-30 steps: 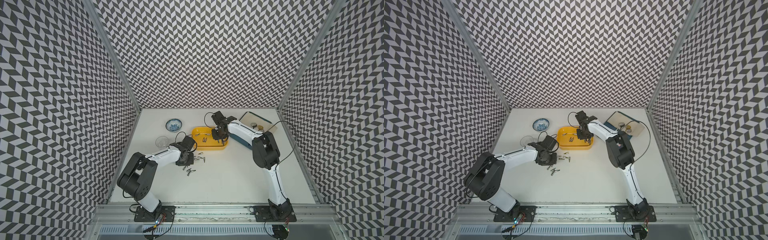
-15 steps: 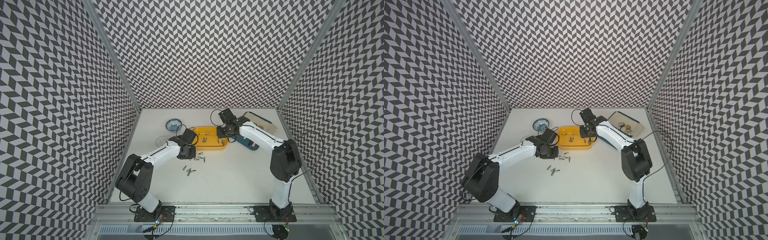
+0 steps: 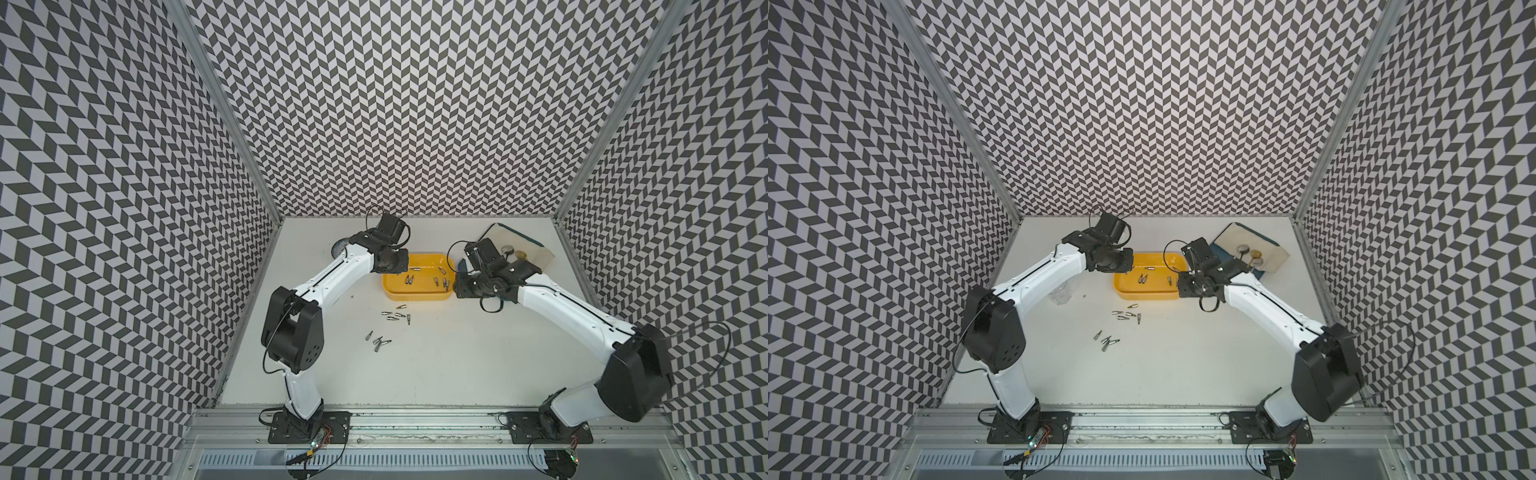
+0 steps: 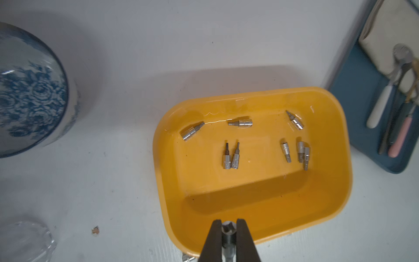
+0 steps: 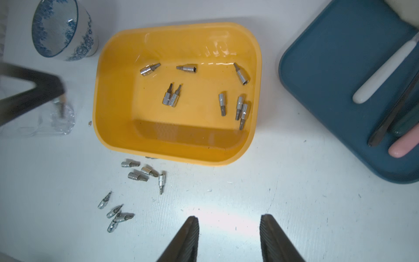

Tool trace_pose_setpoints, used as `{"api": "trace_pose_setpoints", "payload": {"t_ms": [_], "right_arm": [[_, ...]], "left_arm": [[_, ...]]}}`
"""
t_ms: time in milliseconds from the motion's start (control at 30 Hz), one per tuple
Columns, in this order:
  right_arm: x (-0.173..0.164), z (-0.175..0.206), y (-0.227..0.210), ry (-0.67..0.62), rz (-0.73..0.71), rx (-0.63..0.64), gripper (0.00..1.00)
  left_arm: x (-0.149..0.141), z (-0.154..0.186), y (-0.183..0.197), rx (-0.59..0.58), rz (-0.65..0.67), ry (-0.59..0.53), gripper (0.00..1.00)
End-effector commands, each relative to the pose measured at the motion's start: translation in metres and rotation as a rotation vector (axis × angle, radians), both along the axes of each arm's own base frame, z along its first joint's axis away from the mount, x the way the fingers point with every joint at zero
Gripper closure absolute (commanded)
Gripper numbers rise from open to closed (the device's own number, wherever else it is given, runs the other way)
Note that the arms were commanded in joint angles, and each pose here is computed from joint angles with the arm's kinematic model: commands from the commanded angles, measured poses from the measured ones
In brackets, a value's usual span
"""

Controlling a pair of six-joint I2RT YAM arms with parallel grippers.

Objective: Put the bit on the desktop into the storage box
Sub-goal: Place the screwdriver bit in the storage box.

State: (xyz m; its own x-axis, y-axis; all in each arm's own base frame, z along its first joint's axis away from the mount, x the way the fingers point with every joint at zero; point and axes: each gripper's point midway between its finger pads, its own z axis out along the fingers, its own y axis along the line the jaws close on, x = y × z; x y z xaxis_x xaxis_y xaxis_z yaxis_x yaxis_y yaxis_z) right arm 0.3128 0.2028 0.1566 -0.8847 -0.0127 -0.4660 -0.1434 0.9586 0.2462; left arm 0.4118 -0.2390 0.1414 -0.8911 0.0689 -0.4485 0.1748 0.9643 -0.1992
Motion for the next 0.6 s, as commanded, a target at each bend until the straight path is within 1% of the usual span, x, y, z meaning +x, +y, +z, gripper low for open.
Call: {"api": "trace_pose_setpoints", "payload": {"t_ms": [0,200,367,567], "right_arm": [[-0.020,0.004,0.009,-0.004,0.012,0.057,0.52],[-0.047,-0.008,0.008,0.034,0.028,0.068,0.52],[-0.069,-0.013,0.034,0.053,0.095,0.112,0.52],[-0.092,-0.034,0.063,0.097,0.159,0.096,0.52]], "left_arm": [[0.012,-0.027,-0.010,0.021,-0.045,0.044,1.00],[0.025,-0.064,-0.020,0.041,-0.069,0.085,1.00],[0.028,-0.082,-0.022,0.049,-0.074,0.105,1.00],[0.029,-0.092,-0.023,0.050,-0.075,0.120,1.00]]}}
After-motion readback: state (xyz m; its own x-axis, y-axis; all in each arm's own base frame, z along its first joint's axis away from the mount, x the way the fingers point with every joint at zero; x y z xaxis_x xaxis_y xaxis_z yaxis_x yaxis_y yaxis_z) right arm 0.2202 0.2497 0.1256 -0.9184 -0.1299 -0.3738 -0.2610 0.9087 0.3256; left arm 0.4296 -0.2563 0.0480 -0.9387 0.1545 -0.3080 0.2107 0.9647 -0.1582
